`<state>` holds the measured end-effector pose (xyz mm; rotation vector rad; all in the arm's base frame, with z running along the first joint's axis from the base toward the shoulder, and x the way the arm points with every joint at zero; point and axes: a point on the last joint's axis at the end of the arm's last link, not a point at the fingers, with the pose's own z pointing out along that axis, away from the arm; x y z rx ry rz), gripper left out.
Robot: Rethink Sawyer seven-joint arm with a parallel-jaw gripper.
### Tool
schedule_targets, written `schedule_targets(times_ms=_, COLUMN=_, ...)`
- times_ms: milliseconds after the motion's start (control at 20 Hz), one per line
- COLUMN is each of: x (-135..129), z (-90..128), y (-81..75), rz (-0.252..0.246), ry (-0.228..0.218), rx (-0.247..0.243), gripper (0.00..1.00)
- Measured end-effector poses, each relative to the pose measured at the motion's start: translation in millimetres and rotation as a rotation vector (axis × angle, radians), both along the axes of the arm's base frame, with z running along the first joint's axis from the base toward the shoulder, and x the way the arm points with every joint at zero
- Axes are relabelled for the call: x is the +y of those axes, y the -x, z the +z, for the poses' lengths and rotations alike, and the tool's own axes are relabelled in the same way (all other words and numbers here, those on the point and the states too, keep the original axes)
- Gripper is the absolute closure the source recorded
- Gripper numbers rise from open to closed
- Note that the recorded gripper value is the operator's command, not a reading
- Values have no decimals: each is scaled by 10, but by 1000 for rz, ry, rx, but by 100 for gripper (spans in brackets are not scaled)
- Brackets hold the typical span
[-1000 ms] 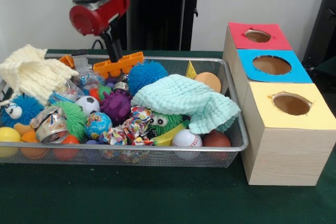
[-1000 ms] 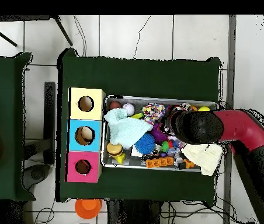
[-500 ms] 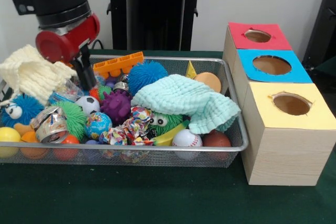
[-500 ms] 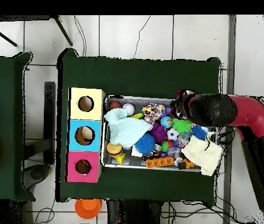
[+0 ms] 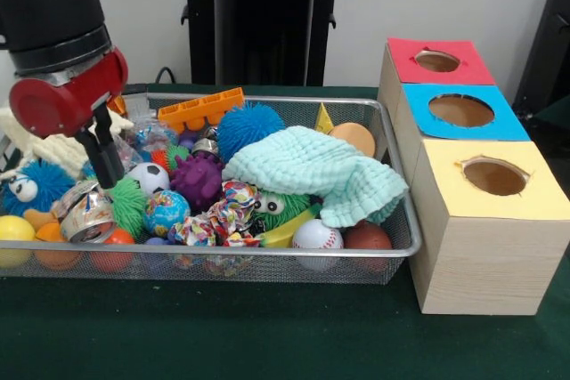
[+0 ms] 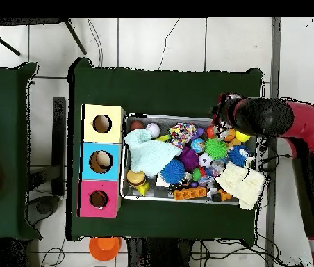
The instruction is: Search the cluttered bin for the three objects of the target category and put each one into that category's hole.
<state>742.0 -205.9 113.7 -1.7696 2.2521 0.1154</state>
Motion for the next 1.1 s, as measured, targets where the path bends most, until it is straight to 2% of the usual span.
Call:
schedule_targets(times_ms=350, x=3, z=-7, y=-90, rz=20, ry=38, rx=-13, gripper=100)
schedule_targets(times_ms=450, x=27, z=-76, y=-93, rz=40, ry=80, rx=-8, gripper=100)
schedule_targets(times_ms=550, x=44, z=-116, y=-90, rz=53, ry=104, rx=-4, gripper=100)
schedule_targets(times_ms=600, x=72, z=-182, y=-78, rz=74, ry=142, rx=2, gripper=100)
schedule_targets(times_ms=700, x=96, z=-233, y=-67, rz=92, ry=170, rx=7, gripper=100)
schedule_targets(times_ms=800, x=146, z=-327, y=-45, rz=125, ry=222, rx=18, gripper=100)
schedule_targets(times_ms=950, x=192, z=-390, y=-23, rz=153, ry=262, rx=26, gripper=100)
schedule_targets(times_ms=1000, x=221, z=-421, y=-13, rz=172, ry=290, rx=29, gripper=100)
schedule_targets(times_ms=1100, x=236, z=-437, y=-7, rz=185, ry=309, rx=31, gripper=100)
